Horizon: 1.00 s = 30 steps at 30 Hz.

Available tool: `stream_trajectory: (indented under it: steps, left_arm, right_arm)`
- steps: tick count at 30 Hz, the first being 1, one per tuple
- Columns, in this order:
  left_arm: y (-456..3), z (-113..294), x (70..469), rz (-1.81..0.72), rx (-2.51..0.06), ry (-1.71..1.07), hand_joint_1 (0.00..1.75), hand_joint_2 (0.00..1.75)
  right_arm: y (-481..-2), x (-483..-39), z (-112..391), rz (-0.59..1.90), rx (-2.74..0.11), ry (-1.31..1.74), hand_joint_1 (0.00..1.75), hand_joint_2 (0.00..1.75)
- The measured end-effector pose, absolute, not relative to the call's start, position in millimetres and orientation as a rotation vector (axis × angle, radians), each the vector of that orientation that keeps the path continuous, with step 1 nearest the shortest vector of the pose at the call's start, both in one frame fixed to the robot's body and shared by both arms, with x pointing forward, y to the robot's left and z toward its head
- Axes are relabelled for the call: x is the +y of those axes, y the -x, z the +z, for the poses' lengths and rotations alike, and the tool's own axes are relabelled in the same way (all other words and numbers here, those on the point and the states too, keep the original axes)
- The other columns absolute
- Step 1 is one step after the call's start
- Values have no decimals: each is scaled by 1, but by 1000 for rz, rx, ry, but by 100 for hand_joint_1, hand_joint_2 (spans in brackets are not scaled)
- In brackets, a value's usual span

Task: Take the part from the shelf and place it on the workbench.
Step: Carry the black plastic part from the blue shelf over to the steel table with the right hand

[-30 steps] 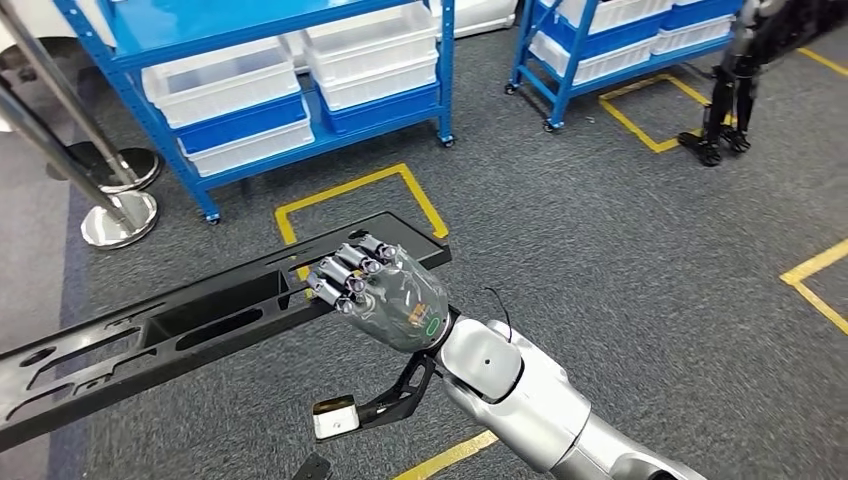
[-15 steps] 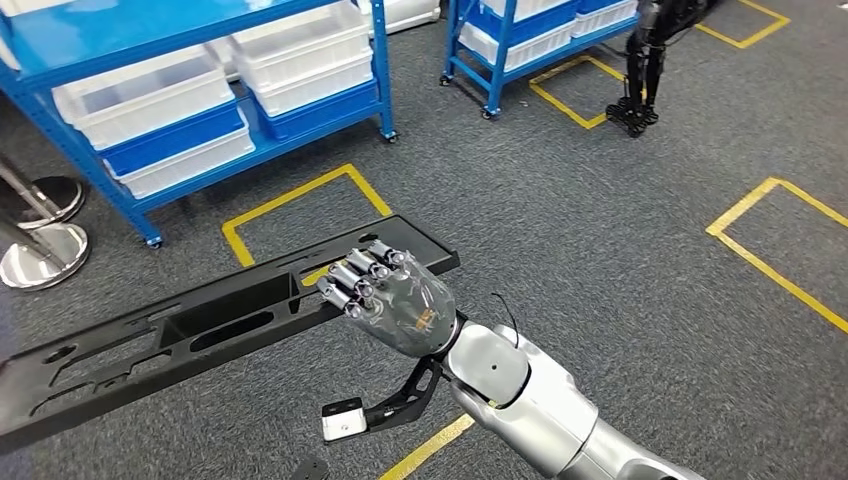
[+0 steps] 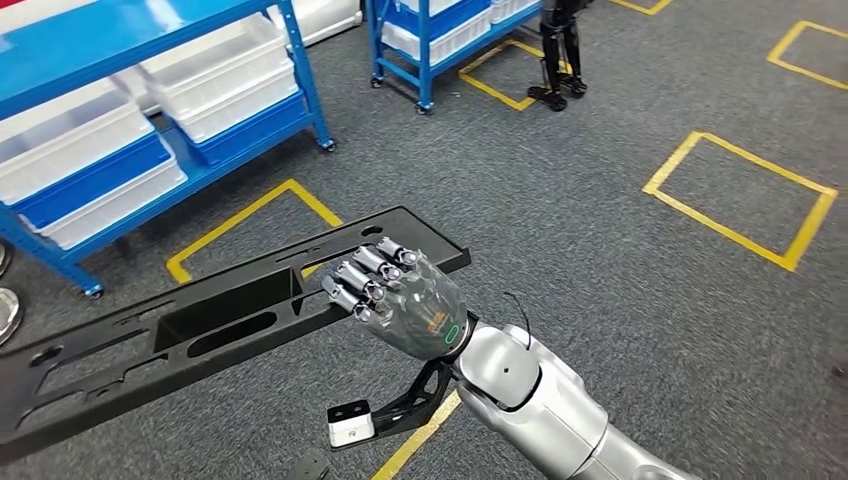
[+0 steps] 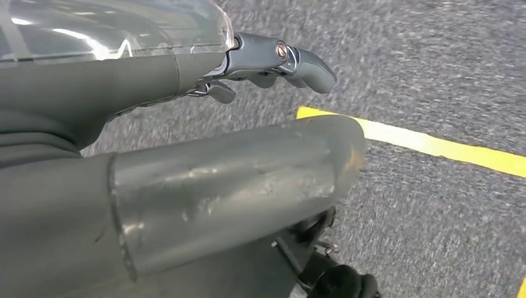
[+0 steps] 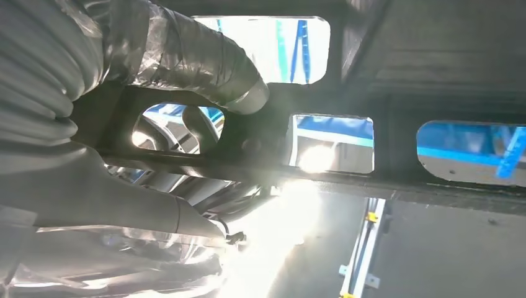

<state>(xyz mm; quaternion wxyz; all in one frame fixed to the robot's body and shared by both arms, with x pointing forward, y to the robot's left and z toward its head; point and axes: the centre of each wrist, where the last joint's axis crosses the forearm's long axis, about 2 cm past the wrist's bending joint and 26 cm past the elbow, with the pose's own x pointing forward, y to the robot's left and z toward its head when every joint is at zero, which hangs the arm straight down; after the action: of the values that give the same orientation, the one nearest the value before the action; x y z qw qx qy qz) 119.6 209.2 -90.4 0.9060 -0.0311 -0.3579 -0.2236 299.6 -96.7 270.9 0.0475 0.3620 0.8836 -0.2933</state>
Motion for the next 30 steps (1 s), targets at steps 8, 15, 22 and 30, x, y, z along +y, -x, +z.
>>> stream_trajectory:
  steps: [8, 15, 22, 30]
  left_arm:
    - [-126, -89, 213, -474, -756, 55, 0, 0]
    - [-125, -90, 215, -485, -752, 56, 0, 0]
    - [-128, -89, 216, -488, -757, 54, 0, 0]
    - [-125, -91, 221, -502, -732, 49, 0, 0]
  right_arm:
    - [-300, -102, 277, -858, 2690, -1120, 175, 175]
    - [-300, -106, 273, -860, 2698, -1137, 175, 175]
    - [-300, -109, 276, -842, 2699, -1149, 175, 175]
    - [-299, -109, 274, -845, 2695, -1163, 175, 175]
